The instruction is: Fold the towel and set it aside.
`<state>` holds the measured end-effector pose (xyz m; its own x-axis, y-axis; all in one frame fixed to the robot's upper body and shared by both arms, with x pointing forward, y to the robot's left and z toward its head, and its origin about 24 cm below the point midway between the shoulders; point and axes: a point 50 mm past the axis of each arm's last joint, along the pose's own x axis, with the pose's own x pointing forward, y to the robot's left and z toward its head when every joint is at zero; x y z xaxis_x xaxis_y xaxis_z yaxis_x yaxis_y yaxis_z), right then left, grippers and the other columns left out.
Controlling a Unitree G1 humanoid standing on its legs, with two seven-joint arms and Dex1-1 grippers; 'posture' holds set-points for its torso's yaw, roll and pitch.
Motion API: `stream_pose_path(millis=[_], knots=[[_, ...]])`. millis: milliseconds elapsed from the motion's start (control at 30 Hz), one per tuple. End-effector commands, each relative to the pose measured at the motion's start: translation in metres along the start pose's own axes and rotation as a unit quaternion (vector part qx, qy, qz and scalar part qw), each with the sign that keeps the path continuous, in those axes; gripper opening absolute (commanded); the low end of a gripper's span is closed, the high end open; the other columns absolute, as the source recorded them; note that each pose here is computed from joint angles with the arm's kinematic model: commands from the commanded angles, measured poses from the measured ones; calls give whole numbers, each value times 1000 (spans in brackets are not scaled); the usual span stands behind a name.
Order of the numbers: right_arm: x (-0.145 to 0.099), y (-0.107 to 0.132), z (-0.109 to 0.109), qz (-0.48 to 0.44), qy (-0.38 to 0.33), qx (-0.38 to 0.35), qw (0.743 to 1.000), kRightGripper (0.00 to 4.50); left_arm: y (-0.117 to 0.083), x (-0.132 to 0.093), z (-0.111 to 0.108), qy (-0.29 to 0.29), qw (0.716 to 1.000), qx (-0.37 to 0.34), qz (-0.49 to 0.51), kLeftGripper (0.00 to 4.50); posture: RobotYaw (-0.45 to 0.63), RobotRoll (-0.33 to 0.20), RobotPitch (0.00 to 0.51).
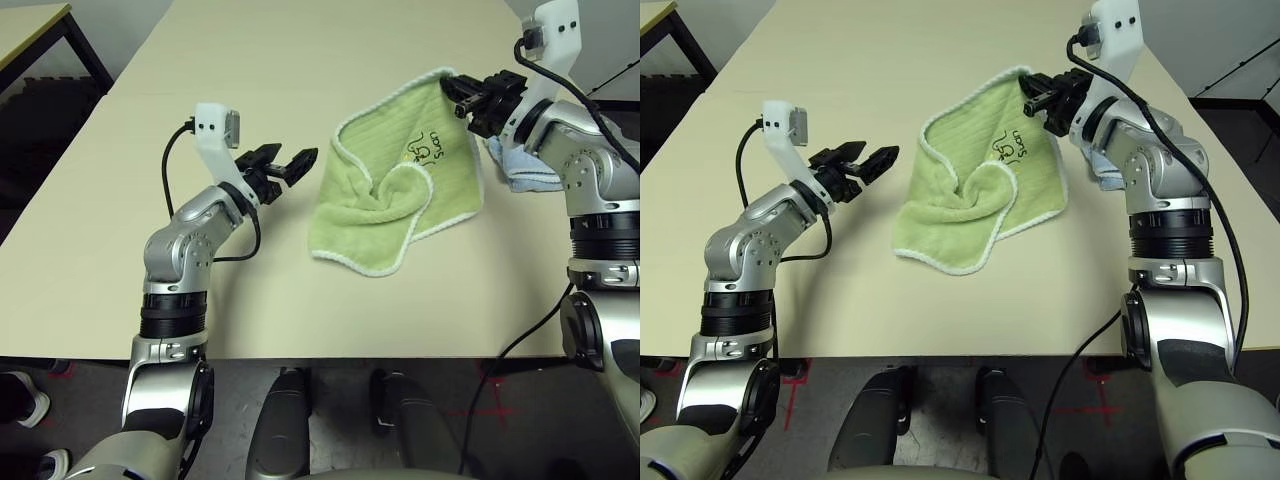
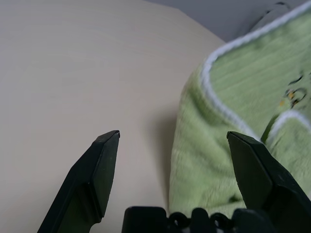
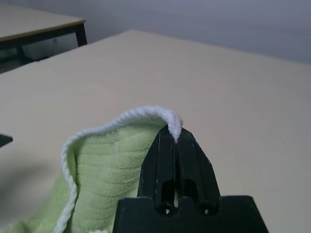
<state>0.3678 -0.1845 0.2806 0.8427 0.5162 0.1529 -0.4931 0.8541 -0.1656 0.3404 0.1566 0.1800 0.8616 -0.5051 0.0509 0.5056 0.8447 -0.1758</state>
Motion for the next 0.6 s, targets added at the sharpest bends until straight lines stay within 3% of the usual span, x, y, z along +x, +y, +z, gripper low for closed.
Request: stream_pose_path(millis=[33,200,333,600], knots=[[2,-1,8,-2,-17,-32,999,36,-1,7,-2,11,999,17,33,4500,192,0,166],[6,3,10,17,-21,-58,998,36,-12,21,1,26,998,35,41,4500,192,0,166],[8,16,5,58,-15,-64,996,36,-28,43,15,32,999,-6,3,4500,191,0,174],[4,37,-3,116,-3,-63,991,36,-50,63,32,27,998,-25,-60,4500,176,0,175]])
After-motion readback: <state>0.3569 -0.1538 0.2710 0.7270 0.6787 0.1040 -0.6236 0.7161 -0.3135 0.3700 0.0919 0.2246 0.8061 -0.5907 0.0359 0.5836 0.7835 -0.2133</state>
